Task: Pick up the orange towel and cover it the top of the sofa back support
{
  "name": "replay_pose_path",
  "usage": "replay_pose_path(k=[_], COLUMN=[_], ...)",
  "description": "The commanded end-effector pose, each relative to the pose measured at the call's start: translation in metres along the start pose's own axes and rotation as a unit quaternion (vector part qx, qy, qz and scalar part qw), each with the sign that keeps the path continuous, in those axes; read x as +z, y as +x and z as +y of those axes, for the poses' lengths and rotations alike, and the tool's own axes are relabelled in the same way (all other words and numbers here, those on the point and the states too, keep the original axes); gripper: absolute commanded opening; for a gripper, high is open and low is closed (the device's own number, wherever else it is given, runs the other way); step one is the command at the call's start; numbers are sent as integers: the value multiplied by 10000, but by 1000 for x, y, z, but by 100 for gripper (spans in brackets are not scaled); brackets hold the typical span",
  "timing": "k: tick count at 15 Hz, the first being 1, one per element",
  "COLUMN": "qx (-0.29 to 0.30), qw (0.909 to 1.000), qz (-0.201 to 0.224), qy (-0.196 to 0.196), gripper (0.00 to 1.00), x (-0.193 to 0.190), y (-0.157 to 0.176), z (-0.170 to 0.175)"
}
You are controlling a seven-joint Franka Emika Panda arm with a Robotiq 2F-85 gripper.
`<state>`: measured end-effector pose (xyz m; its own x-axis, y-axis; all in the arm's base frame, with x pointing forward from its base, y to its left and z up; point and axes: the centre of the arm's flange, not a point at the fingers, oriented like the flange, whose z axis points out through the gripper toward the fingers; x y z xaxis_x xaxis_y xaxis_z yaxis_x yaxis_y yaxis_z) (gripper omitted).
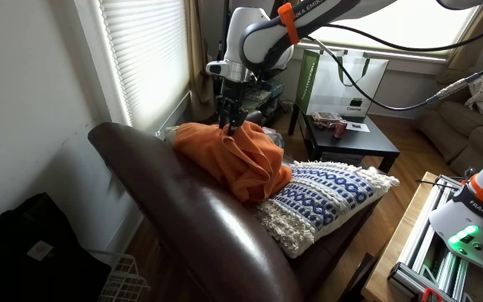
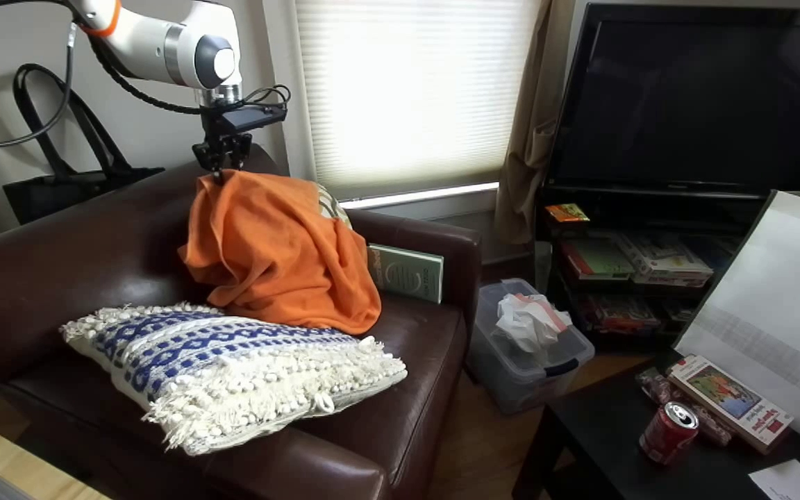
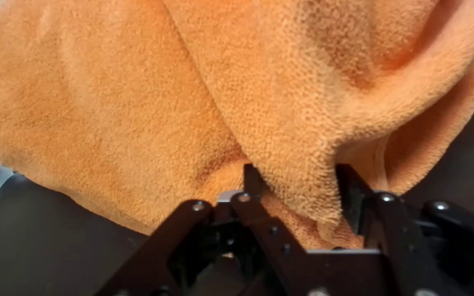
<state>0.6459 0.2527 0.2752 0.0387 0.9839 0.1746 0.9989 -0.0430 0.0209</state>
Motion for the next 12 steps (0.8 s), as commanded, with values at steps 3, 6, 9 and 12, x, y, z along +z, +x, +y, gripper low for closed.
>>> replay_pose_path(k=[3,6,9,12], qx=[30,-32,-358,-994], qw=[9992,9990,9983,9934], qz=[-196,-277,-283,-493], qy=[333,360,372,295], gripper=[6,0,2,2], x=[-7,-9,-18,-44], y=[-2,2,22,73], z=[-6,-8,-7,-10])
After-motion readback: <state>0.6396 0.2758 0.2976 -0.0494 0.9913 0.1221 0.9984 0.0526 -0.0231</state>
